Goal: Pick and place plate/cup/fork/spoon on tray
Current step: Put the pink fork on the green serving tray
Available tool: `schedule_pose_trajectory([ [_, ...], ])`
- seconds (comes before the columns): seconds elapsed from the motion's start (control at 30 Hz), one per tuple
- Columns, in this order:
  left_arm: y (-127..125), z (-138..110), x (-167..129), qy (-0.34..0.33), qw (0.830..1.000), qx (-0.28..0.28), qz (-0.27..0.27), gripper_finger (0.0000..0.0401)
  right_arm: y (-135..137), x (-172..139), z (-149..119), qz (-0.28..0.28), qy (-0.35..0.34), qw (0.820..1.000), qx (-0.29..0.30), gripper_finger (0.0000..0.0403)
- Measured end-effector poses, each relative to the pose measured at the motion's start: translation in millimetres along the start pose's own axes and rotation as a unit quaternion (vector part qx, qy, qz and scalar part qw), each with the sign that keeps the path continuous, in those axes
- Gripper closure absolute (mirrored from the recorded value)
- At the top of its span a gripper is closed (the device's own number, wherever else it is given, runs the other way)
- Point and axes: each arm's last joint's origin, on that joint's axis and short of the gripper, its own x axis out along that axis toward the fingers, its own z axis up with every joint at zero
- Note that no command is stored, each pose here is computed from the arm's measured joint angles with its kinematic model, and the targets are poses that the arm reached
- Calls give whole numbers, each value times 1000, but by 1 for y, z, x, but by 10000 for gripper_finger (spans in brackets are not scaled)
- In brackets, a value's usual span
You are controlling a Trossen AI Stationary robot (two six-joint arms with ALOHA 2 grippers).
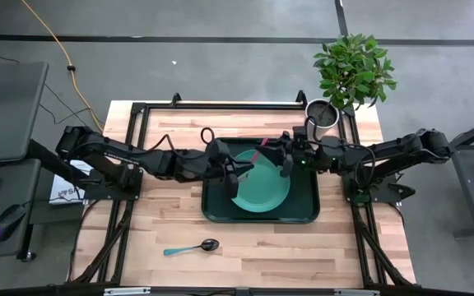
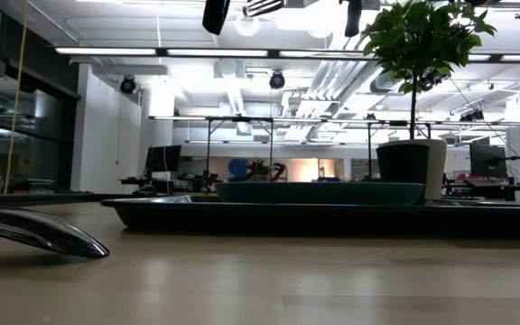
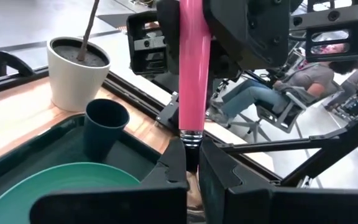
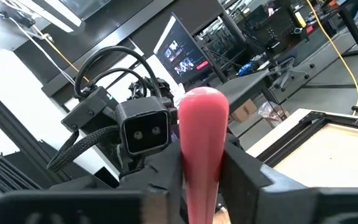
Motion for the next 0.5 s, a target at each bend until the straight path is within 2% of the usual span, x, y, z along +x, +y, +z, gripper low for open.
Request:
schedule_pose_trajectory([
  [0.1, 0, 0, 0, 0, 1000, 0, 1, 399, 0, 0, 0, 4, 3, 1000, 0, 357],
  [0.2, 2, 1, 1, 7, 1000, -1, -7, 382, 0, 0, 0, 7, 8, 1000, -2, 358],
  [0.33, 13, 10, -4, 27, 1000, 1, -7, 334, -1, -8, 3, -13, 38, 999, -29, 358],
  [0.5, 28, 36, -27, 20, 1000, -6, 8, 268, -2, -32, 25, -44, 45, 996, -60, 358],
])
